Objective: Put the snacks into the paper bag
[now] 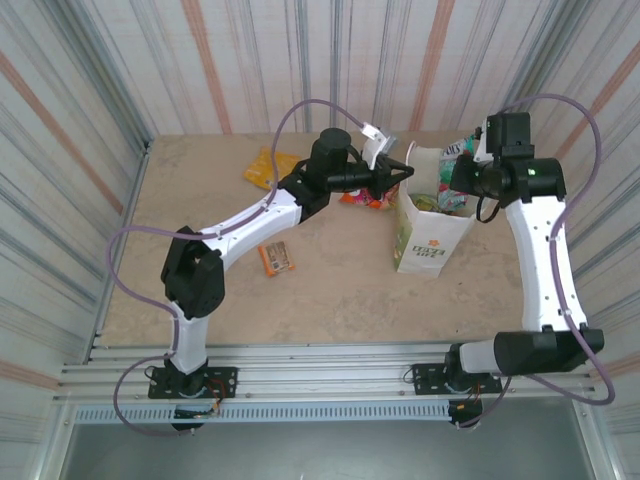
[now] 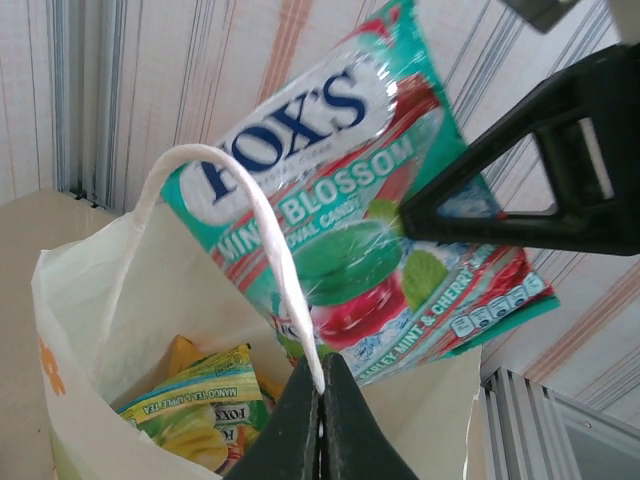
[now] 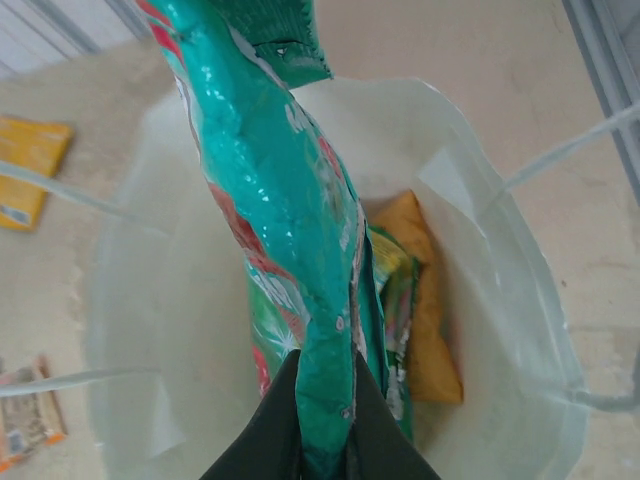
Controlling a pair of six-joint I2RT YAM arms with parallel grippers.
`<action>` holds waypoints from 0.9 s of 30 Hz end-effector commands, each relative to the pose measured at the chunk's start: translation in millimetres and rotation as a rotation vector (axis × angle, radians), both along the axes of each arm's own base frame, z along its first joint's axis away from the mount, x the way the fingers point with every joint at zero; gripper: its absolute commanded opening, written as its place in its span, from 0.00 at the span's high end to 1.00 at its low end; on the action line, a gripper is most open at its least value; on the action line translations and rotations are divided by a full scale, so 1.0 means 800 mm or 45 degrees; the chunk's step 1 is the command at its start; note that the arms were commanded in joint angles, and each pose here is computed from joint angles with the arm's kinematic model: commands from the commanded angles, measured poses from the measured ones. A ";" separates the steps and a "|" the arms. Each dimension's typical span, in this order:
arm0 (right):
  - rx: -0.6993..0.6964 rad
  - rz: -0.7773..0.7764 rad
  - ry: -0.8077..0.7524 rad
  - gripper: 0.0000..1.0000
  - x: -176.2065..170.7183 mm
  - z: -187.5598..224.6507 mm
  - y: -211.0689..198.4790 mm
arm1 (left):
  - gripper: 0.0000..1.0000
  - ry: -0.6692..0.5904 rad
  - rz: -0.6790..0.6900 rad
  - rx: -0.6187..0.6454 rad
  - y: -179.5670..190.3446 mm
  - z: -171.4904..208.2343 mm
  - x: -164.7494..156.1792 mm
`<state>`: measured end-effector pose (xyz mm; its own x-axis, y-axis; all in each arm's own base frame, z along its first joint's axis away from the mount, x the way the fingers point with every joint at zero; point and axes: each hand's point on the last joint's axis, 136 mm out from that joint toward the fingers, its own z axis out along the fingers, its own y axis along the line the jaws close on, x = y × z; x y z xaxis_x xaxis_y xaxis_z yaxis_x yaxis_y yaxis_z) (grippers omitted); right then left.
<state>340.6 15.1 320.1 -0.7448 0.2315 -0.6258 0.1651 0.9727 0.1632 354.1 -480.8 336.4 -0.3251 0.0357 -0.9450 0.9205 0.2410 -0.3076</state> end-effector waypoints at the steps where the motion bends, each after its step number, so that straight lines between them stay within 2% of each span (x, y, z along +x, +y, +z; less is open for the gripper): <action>1: -0.112 -0.016 0.102 1.00 -0.014 -0.008 -0.015 | 1.00 -0.086 -0.043 -0.072 0.007 0.041 -0.022; 9: -0.195 -0.051 0.211 1.00 0.008 -0.034 -0.026 | 1.00 -0.103 -0.041 -0.084 0.008 0.046 -0.025; 13: -0.341 -0.082 0.296 1.00 0.018 -0.054 -0.038 | 1.00 -0.109 -0.039 -0.085 0.007 0.046 -0.024; 17: -0.334 -0.050 0.358 0.97 0.026 -0.071 -0.030 | 1.00 -0.107 -0.044 -0.085 0.006 0.045 -0.025; 19: -0.280 0.000 0.369 0.87 0.028 -0.077 -0.013 | 1.00 -0.111 -0.046 -0.085 0.006 0.046 -0.026; 22: -0.023 0.137 0.346 0.63 0.032 -0.078 0.033 | 0.99 -0.110 -0.039 -0.082 0.006 0.045 -0.025; 24: 0.083 0.176 0.308 0.57 0.034 -0.072 0.049 | 0.98 -0.108 -0.030 -0.081 0.006 0.044 -0.024; 27: 0.076 0.163 0.260 0.56 0.035 -0.060 0.046 | 0.95 -0.105 -0.023 -0.076 0.007 0.044 -0.023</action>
<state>369.3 38.9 247.3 -0.9085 0.1396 -0.3939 0.1076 0.9889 0.1022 348.3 -480.8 338.1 -0.3127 0.0294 -0.9494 0.9263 0.2304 -0.2980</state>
